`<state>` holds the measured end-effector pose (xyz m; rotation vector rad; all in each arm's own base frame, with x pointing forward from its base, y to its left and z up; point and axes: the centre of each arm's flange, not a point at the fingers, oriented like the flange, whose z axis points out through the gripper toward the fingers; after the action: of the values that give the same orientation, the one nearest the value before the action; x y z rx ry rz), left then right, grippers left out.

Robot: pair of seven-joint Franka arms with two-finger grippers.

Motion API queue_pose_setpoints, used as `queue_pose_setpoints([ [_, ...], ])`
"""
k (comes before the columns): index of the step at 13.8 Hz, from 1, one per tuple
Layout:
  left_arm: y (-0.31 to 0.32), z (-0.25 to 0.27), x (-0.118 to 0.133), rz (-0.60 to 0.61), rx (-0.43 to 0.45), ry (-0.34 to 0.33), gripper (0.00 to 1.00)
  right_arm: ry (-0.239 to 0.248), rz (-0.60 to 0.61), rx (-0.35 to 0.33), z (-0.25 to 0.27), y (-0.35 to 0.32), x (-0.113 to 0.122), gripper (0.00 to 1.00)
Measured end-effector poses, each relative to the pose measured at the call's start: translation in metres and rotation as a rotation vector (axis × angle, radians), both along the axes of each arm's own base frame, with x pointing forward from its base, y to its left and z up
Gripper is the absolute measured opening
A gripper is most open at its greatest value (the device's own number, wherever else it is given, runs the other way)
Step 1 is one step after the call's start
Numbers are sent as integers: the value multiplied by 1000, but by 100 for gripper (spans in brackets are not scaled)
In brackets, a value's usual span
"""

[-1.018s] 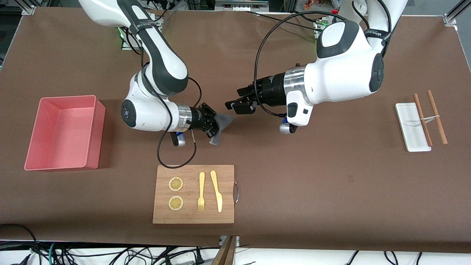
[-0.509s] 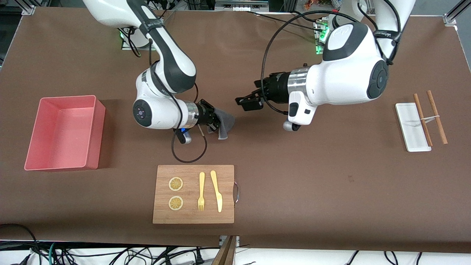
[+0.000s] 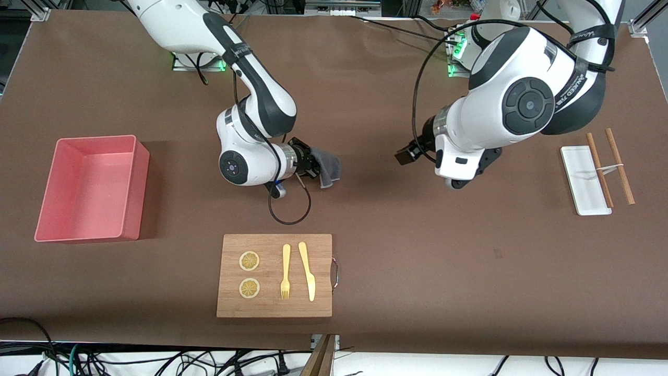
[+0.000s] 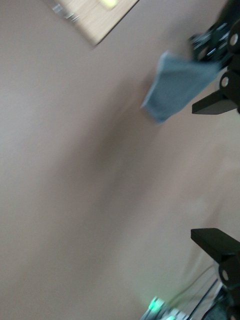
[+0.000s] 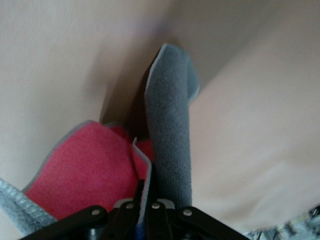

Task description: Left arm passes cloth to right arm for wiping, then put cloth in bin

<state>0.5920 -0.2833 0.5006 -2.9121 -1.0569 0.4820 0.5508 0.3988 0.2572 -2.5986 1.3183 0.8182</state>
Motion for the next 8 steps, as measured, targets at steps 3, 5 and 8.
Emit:
queue_pose_setpoints([
  [3,52,-6,21,-89,33,-31,100,-70,135,-120,-22,-37,9,2],
  [5,104,-6,39,-139,-1,-41,100,-97,220,-168,-37,-81,23,2],
  [8,167,2,53,-177,-35,-69,100,-102,347,-160,-55,-161,44,2],
])
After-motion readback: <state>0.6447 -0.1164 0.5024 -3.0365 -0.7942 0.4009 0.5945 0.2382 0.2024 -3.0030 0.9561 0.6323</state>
